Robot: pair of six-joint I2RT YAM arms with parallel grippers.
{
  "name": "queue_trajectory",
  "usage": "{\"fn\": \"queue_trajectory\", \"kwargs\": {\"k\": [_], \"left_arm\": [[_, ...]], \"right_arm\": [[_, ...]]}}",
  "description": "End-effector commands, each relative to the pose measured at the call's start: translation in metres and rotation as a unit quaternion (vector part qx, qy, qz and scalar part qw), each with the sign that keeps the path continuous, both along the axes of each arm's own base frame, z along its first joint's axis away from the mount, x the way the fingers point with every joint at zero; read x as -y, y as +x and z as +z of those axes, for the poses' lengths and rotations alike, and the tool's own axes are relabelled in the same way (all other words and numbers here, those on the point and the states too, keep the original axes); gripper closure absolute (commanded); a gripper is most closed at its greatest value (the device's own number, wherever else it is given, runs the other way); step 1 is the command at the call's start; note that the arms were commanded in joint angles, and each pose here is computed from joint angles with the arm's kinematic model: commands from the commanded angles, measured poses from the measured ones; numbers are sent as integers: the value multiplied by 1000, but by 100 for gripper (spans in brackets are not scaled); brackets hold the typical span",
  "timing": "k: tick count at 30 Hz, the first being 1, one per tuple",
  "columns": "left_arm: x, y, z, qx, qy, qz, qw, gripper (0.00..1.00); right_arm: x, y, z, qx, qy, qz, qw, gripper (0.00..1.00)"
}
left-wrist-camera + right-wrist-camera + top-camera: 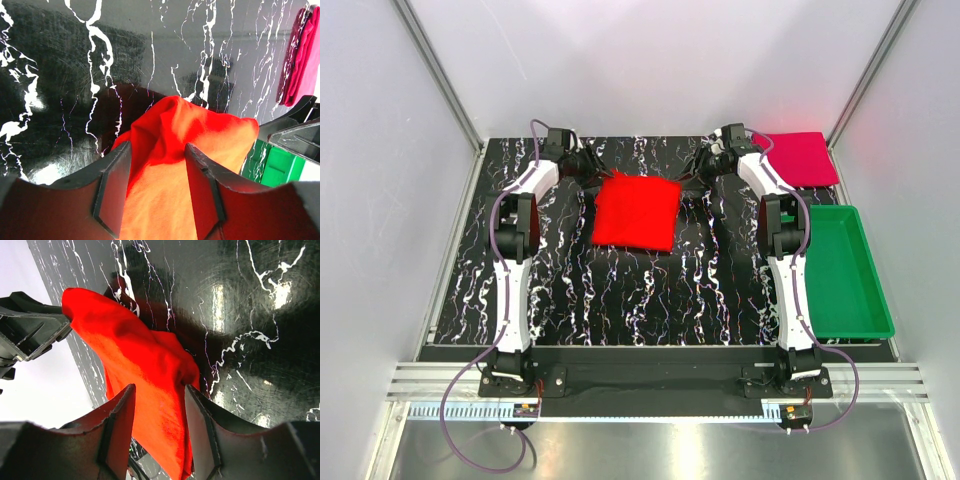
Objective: Fold and stack the t-shirts
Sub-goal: Fold the tshirt
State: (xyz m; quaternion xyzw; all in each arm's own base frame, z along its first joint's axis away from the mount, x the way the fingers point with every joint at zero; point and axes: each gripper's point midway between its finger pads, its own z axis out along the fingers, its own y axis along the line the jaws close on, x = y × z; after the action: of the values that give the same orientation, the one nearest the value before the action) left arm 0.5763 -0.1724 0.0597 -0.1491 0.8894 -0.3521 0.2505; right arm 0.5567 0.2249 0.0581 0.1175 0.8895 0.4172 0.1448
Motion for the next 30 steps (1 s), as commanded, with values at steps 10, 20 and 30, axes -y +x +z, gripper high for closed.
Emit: {"fn": "queue_trajectory", "kwargs": {"k": [10,20,30], "left_arm": [[8,12,20,35,-18,-12,999,64],[10,12,25,35,-27,-13,999,77],[8,1,72,45,-48,-3,998,100]], "right_arm": [[-1,8,1,8,13,9,1000,50],[-8,9,10,12,31,20,999,76],[-5,-9,57,24,20,7,999,100]]}}
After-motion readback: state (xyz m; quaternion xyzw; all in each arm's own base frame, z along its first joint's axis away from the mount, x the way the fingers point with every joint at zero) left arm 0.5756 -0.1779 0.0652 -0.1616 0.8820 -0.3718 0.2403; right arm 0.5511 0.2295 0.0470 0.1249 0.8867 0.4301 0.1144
